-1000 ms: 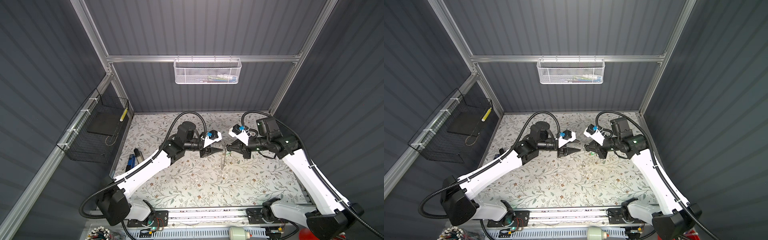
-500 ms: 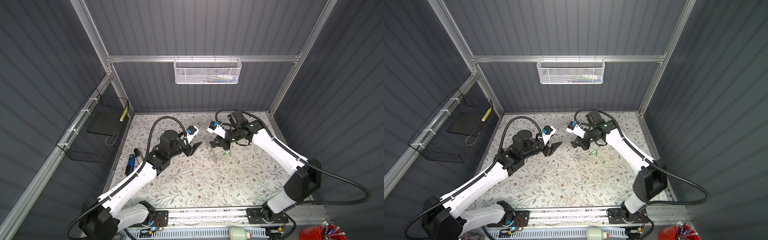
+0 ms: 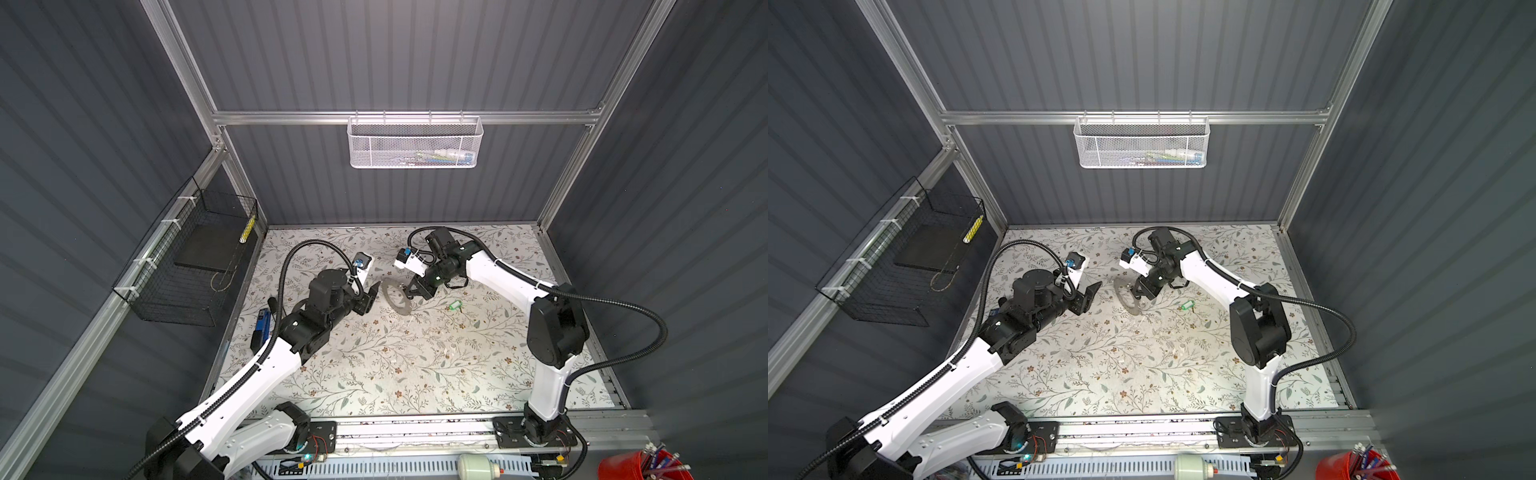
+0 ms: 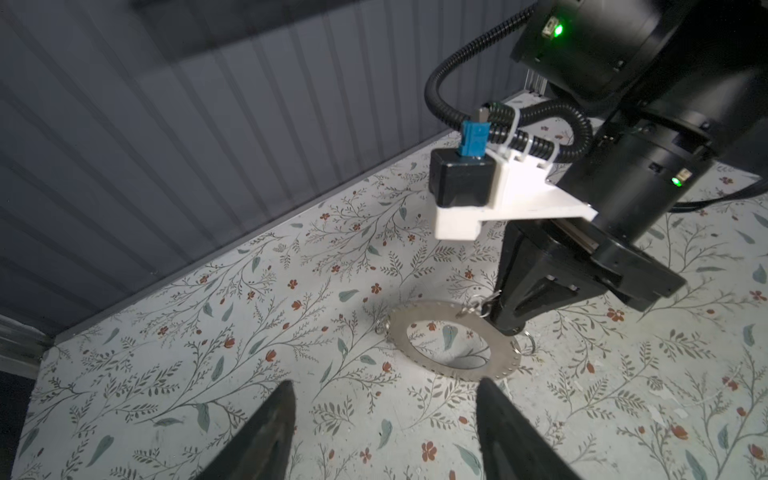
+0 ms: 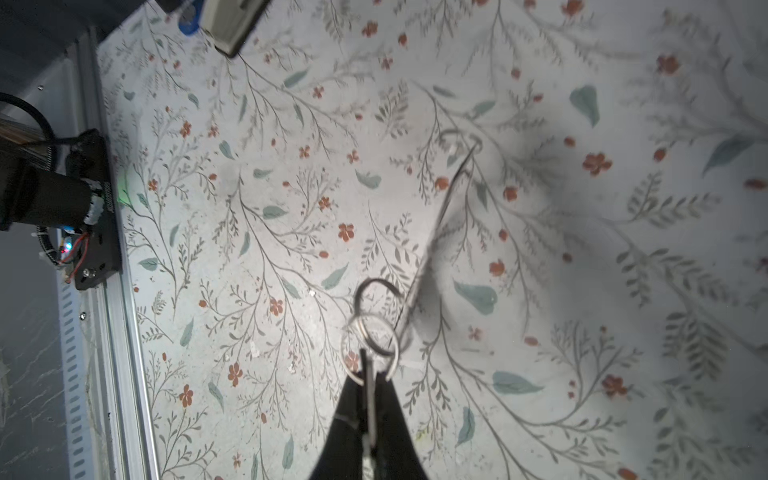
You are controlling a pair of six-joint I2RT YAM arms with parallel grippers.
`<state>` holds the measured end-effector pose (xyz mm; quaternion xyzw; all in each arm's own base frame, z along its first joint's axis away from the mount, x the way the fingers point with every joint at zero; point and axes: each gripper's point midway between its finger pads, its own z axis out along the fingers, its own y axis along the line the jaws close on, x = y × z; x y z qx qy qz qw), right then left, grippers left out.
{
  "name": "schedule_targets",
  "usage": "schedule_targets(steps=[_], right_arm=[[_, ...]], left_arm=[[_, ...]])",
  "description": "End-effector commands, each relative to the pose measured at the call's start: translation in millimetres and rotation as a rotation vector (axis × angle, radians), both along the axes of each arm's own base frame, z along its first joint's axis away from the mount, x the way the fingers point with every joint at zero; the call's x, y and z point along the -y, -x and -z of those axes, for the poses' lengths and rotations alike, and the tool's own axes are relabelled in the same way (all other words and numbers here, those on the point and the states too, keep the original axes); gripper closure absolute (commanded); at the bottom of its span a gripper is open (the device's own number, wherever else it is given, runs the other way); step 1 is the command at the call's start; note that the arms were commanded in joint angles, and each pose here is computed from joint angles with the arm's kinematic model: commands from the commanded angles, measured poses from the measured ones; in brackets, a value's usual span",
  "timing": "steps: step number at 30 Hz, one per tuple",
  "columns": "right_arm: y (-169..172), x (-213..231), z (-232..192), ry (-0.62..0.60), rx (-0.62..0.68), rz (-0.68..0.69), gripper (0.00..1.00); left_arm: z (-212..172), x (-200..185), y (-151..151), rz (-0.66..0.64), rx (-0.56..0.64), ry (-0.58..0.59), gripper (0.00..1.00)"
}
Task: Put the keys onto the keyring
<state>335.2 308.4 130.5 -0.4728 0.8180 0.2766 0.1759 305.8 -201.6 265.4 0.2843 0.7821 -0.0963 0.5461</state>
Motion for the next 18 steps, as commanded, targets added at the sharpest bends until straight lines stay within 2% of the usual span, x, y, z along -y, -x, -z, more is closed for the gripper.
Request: schedule_targets(steps=[1,8,10,18], right_arm=[[11.2,29.3,11.2,0.08,-0.039,0.107,1.0],[43.9,77.6,42.1,0.216,-0.109,0.215,1.0],[54.4,95.0,54.9,0.299,-0.126,0.238,1.0],[83.8,130.6,76.4,0.462,-0.172,0.229,0.97]], left_arm=[[7.2,3.9,-2.8,0.01,-0.033,-0.007,0.31],[11.7,27.2,-13.9,0.081,-0.067,-0.013,0.31],[14.0,32.5,-16.8,0.098,-0.077,-0.014,0.31],[21.6,45.9,-20.3,0.144,-0.109,-0.018,0.31]])
